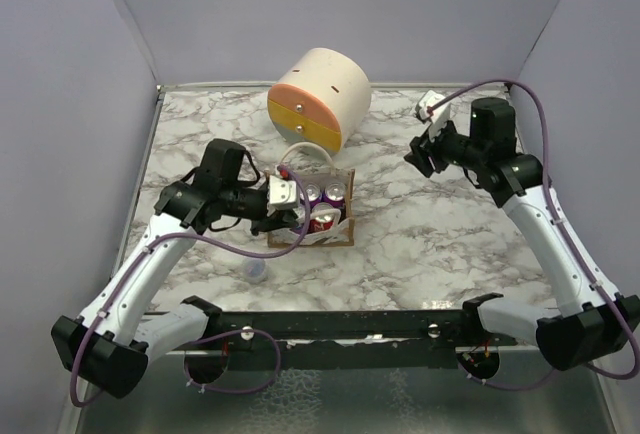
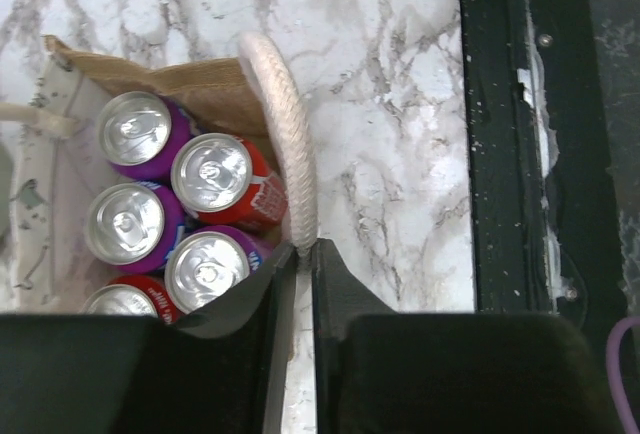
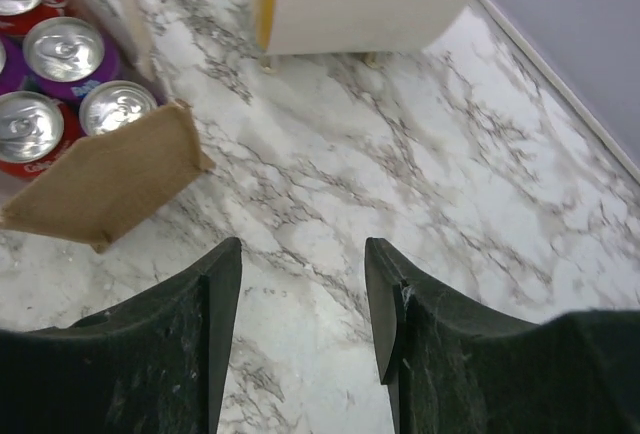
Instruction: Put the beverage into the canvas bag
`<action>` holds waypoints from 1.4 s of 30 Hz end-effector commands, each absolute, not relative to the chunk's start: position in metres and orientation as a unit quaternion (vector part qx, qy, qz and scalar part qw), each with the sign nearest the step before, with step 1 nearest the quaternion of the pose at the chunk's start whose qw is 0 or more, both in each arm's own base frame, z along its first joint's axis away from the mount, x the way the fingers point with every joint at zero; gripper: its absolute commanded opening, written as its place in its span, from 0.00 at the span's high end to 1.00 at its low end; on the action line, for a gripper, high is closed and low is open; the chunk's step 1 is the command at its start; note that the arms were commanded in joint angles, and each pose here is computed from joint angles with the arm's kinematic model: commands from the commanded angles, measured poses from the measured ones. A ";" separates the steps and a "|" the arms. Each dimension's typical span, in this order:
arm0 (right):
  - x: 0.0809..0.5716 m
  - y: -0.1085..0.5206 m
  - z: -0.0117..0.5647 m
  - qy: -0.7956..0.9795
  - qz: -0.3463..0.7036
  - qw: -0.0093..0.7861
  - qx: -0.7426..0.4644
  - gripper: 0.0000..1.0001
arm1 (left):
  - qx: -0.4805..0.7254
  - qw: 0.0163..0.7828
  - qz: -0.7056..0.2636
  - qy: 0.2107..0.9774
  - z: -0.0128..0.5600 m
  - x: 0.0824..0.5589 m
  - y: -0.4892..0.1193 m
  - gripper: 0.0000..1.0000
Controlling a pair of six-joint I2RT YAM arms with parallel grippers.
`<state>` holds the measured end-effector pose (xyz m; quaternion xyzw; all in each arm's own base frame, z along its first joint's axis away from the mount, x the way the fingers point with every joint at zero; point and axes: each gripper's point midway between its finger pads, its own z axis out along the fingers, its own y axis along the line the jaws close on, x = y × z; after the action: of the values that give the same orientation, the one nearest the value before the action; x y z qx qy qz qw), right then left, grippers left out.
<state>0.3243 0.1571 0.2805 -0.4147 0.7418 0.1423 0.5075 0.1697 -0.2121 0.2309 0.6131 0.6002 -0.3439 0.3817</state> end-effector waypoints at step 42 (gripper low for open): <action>0.363 0.000 0.336 0.760 -0.078 0.635 -0.118 0.01 | 0.088 0.667 0.139 0.726 0.350 0.341 -0.004 0.01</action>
<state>0.3557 0.0057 0.3157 -0.1317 0.7851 -0.0625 0.6019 0.3363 -0.0146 0.3231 0.1186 0.7580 0.1158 0.6309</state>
